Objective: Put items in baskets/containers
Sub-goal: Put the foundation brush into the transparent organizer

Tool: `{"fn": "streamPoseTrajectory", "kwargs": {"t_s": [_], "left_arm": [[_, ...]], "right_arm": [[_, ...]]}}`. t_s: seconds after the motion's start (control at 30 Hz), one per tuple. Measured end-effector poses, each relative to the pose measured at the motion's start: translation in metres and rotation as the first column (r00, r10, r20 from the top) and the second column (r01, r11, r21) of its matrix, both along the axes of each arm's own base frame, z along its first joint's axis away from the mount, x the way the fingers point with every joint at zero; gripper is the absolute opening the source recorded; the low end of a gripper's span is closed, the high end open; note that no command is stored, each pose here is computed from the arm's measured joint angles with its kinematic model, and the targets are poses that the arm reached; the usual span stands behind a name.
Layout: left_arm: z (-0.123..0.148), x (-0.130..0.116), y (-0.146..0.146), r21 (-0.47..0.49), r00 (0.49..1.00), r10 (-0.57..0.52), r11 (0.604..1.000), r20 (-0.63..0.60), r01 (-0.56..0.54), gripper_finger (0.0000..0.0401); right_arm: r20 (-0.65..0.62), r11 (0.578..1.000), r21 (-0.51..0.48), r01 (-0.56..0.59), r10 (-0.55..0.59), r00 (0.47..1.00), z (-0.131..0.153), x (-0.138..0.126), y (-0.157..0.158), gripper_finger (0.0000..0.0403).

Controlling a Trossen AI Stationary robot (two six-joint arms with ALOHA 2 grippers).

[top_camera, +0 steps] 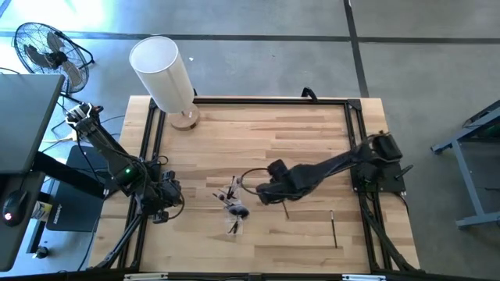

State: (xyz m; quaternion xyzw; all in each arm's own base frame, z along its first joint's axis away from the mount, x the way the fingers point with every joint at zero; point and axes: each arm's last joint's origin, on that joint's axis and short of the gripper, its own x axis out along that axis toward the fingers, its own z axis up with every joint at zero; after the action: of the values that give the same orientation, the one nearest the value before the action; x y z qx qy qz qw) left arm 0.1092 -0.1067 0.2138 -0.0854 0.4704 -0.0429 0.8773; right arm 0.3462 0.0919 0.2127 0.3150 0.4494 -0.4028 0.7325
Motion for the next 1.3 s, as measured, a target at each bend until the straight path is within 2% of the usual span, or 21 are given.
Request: {"fn": "streamPoseTrajectory", "kwargs": {"t_s": [0.13, 0.27, 0.4, 0.5, 0.63, 0.7, 0.73, 0.83, 0.97, 1.03, 1.1, 1.3], "left_arm": [[0.002, 0.002, -0.001, -0.011, 0.999, 0.011, 1.0, 0.033, -0.011, 0.0001], [0.004, 0.004, -0.003, -0.015, 0.997, 0.031, 0.999, 0.077, -0.03, 0.0001], [0.005, 0.006, -0.003, -0.023, 0.994, 0.04, 0.999, 0.099, -0.038, 0.0001], [0.006, 0.007, -0.004, -0.027, 0.992, 0.049, 0.999, 0.118, -0.046, 0.0001], [0.006, 0.007, -0.005, -0.041, 0.991, 0.051, 0.998, 0.122, -0.047, 0.0001], [0.007, 0.007, -0.005, -0.044, 0.991, 0.05, 0.998, 0.12, -0.045, 0.0001], [0.006, 0.007, -0.005, -0.046, 0.992, 0.048, 0.998, 0.118, -0.042, 0.0001], [0.006, 0.007, -0.005, -0.05, 0.993, 0.043, 0.998, 0.113, -0.038, 0.0001], [0.006, 0.007, -0.005, -0.031, 0.993, 0.021, 0.999, 0.118, -0.018, 0.0001], [0.006, 0.007, -0.005, -0.02, 0.993, 0.008, 1.0, 0.121, -0.006, 0.0001], [0.006, 0.007, -0.005, -0.013, 0.992, -0.002, 1.0, 0.123, 0.004, 0.0001], [0.01, 0.014, 0.005, 0.032, 0.988, -0.074, 0.997, 0.138, 0.07, 0.0001]], "right_arm": [[0.221, 0.985, -0.17, -0.019, 0.057, 0.974, 0.039, -0.012, 0.017, 0.0001], [0.414, 0.892, -0.453, -0.005, 0.215, 0.885, 0.07, -0.005, 0.033, 0.0001], [0.511, 0.815, -0.578, 0.042, 0.321, 0.797, 0.08, 0.021, 0.032, 0.0001], [0.585, 0.774, -0.633, 0.021, 0.461, 0.667, 0.065, 0.044, 0.024, 0.0], [0.645, 0.688, -0.722, 0.072, 0.632, 0.43, 0.037, 0.055, 0.006, 0.0], [0.643, 0.658, -0.747, 0.097, 0.676, 0.359, 0.025, 0.056, -0.002, 0.0], [0.631, 0.647, -0.758, 0.086, 0.692, 0.35, 0.017, 0.058, -0.004, 0.0], [0.567, 0.618, -0.786, 0.008, 0.717, 0.406, -0.011, 0.063, -0.006, 0.0], [0.548, 0.612, -0.79, -0.036, 0.731, 0.407, -0.023, 0.065, -0.005, 0.0], [0.524, 0.613, -0.785, -0.092, 0.736, 0.428, -0.032, 0.066, -0.004, 0.0], [0.524, 0.629, -0.766, -0.134, 0.73, 0.438, -0.037, 0.066, -0.004, 0.0001], [0.598, 0.708, -0.68, -0.19, 0.686, 0.414, -0.042, 0.067, -0.003, 0.0025]]}}
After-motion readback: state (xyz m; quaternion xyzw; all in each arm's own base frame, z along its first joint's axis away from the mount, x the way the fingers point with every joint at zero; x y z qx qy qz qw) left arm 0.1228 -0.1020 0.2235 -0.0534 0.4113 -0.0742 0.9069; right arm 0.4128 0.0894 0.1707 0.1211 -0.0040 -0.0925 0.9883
